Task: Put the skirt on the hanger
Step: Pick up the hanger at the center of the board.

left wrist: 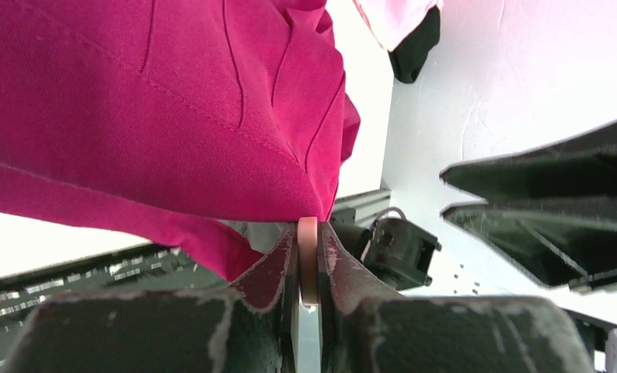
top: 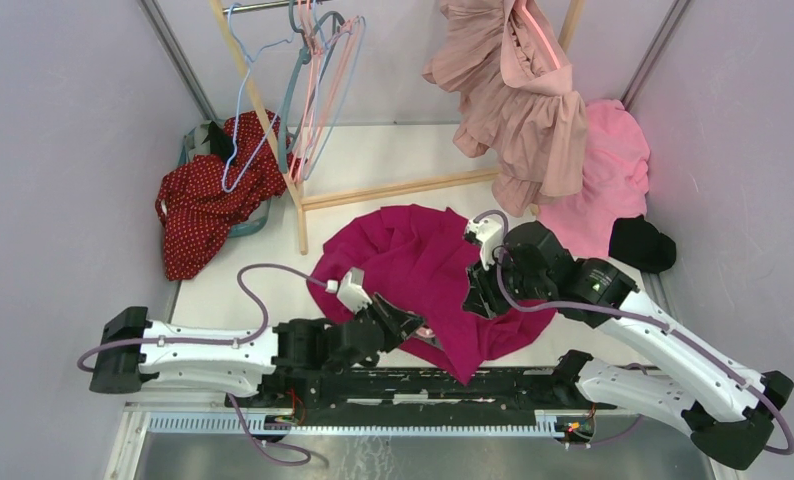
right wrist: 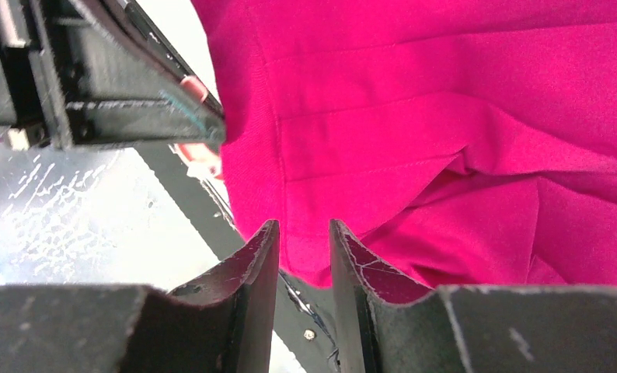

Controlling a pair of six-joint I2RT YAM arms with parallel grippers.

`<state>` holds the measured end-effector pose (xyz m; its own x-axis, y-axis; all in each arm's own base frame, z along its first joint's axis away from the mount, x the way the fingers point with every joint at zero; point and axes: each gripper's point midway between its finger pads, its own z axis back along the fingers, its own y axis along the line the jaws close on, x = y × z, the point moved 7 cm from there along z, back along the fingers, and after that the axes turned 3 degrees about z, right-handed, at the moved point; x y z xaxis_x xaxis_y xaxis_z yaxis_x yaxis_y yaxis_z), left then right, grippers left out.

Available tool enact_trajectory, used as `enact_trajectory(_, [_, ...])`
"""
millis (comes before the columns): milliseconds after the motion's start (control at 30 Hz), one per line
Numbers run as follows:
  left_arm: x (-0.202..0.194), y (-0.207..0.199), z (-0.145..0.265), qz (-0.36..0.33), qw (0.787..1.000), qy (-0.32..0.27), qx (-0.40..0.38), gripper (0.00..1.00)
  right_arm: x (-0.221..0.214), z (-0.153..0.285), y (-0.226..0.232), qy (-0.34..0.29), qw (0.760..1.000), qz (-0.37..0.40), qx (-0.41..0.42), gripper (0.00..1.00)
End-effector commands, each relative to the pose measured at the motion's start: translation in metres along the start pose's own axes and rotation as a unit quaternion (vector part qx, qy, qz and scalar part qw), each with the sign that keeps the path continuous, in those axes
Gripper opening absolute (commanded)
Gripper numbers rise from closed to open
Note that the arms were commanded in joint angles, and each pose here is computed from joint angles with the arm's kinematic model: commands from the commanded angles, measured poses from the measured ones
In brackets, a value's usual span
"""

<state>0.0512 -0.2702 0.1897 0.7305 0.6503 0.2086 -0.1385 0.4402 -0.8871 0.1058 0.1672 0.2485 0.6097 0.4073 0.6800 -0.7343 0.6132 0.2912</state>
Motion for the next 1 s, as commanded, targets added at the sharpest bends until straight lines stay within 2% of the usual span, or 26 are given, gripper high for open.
enact_trajectory(0, [0.026, -0.041, -0.003, -0.084, 0.996, -0.004, -0.031, 0.15, 0.019, 0.018, 0.004, -0.031, 0.999, 0.035, -0.001, 0.35])
enact_trajectory(267, [0.053, -0.111, -0.014, -0.145, 0.988, 0.014, -0.052, 0.19, 0.030, 0.031, 0.004, -0.030, 0.998, 0.061, -0.016, 0.36])
enact_trajectory(467, [0.071, -0.133, -0.014, -0.151, 0.987, 0.007, -0.060, 0.20, 0.039, 0.038, 0.005, -0.054, 0.995, 0.082, -0.023, 0.36])
enact_trajectory(733, [0.082, -0.153, -0.021, -0.150, 0.986, 0.004, -0.068, 0.20, 0.048, 0.039, 0.004, -0.087, 0.989, 0.098, -0.066, 0.30])
enact_trajectory(967, [0.087, -0.174, -0.024, -0.153, 0.986, -0.002, -0.073, 0.19, 0.047, 0.030, 0.025, -0.083, 0.986, 0.137, -0.045, 0.35])
